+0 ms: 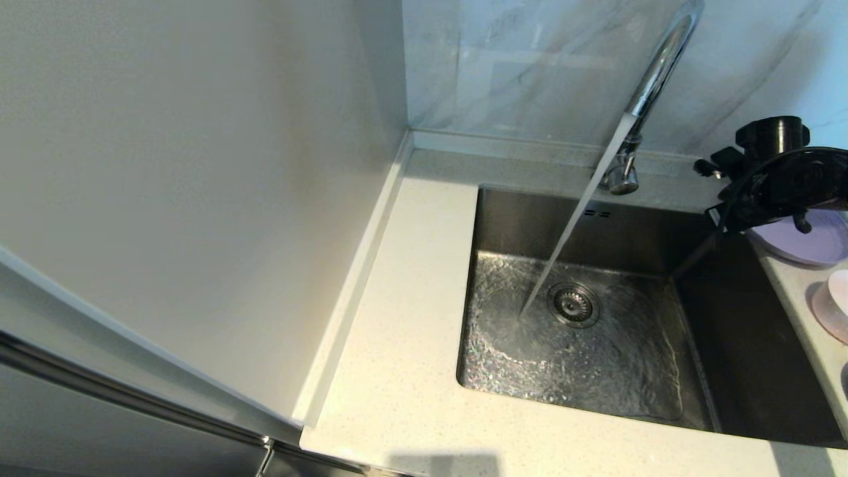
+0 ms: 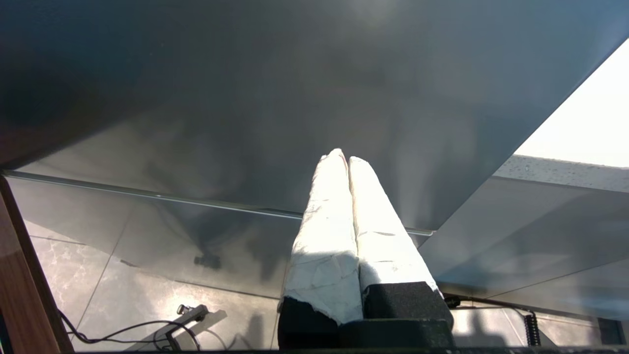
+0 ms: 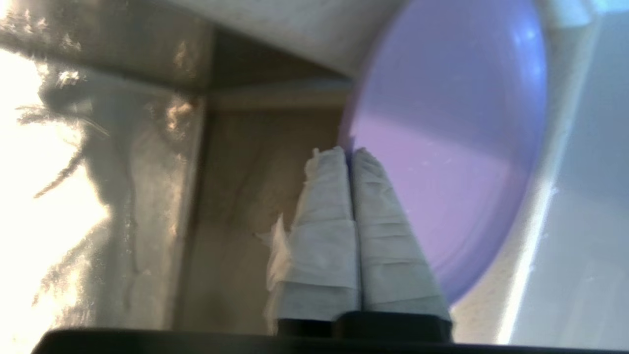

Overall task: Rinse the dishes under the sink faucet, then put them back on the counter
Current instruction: Pick up the plate

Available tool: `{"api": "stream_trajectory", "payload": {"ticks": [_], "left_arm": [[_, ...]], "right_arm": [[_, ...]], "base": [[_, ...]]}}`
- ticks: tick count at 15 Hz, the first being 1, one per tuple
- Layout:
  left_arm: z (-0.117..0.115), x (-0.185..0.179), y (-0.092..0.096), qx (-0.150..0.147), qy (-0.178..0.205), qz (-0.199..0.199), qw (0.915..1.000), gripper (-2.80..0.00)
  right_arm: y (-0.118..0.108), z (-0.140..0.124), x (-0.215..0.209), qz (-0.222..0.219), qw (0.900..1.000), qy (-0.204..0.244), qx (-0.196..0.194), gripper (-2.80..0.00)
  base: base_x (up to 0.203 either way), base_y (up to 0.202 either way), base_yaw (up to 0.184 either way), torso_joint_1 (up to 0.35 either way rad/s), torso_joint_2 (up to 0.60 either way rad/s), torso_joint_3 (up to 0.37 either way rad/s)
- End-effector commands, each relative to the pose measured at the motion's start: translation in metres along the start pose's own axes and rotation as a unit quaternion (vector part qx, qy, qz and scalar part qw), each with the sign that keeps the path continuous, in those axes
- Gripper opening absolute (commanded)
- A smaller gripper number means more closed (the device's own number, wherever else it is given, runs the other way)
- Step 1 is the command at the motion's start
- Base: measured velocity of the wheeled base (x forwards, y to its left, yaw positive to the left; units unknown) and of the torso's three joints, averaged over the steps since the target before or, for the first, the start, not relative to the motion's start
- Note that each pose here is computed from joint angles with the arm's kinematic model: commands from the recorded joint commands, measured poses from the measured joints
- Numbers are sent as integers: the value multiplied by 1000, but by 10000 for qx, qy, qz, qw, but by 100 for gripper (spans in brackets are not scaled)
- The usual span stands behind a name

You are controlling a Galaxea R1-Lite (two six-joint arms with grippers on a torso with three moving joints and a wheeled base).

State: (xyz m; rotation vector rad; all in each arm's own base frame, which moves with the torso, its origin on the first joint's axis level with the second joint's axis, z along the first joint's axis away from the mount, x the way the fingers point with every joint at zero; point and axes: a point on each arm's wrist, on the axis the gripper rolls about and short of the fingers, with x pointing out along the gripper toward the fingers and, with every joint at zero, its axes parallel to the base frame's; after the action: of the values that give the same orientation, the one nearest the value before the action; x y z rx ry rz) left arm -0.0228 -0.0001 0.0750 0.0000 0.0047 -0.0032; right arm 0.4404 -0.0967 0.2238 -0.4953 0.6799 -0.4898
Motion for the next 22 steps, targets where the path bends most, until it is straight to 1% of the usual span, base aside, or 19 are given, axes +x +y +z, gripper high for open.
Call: {"api": "stream_trajectory", "payload": {"ticks": [1, 5, 6, 10, 12, 13, 16, 17, 19, 20, 21, 22], "left_arm": [[0, 0, 0, 0, 0, 1, 10000, -280], [0, 0, 0, 0, 0, -3, 10000, -280], [0, 0, 0, 0, 0, 1, 10000, -280], [0, 0, 0, 0, 0, -3, 10000, -280], [0, 0, 0, 0, 0, 1, 10000, -280], [0, 0, 0, 0, 0, -7, 10000, -280], [0, 0, 0, 0, 0, 1, 10000, -280], [0, 0, 0, 0, 0, 1, 10000, -280], [0, 0, 0, 0, 0, 0, 10000, -280], [0, 0, 0, 0, 0, 0, 10000, -280], [0, 0, 0, 0, 0, 1, 10000, -280], [0, 0, 0, 0, 0, -7, 10000, -280]], "right_arm": [[6, -7, 1, 79, 9998, 147, -99, -280], [6, -3, -2, 75, 9999, 73, -75, -280], [5, 0, -6, 56, 10000, -10, -48, -280], [-3, 17, -21, -158, 9980, -591, 179, -280], [-10, 22, -29, -239, 9968, -719, 252, -280], [-13, 23, -33, -261, 9966, -744, 222, -280], [-24, 23, -48, -274, 9967, -730, 225, -280], [-30, 20, -60, -216, 9974, -633, 251, -280], [-38, 10, -84, 68, 9997, -142, 196, -280], [-43, 6, -99, 254, 9994, 42, 215, 0], [-48, 5, -110, 553, 9979, -30, 334, 0], [-50, 1, -119, 898, 9953, 12, 350, 0]], "base": [[0, 0, 0, 0, 0, 0], [0, 0, 0, 0, 0, 0], [0, 0, 0, 0, 0, 0], [0, 0, 0, 0, 0, 0], [0, 0, 0, 0, 0, 0], [0, 0, 0, 0, 0, 0], [0, 0, 0, 0, 0, 0], [0, 0, 0, 0, 0, 0], [0, 0, 0, 0, 0, 0], [0, 0, 0, 0, 0, 0], [0, 0, 0, 0, 0, 0], [0, 0, 0, 0, 0, 0]]}}
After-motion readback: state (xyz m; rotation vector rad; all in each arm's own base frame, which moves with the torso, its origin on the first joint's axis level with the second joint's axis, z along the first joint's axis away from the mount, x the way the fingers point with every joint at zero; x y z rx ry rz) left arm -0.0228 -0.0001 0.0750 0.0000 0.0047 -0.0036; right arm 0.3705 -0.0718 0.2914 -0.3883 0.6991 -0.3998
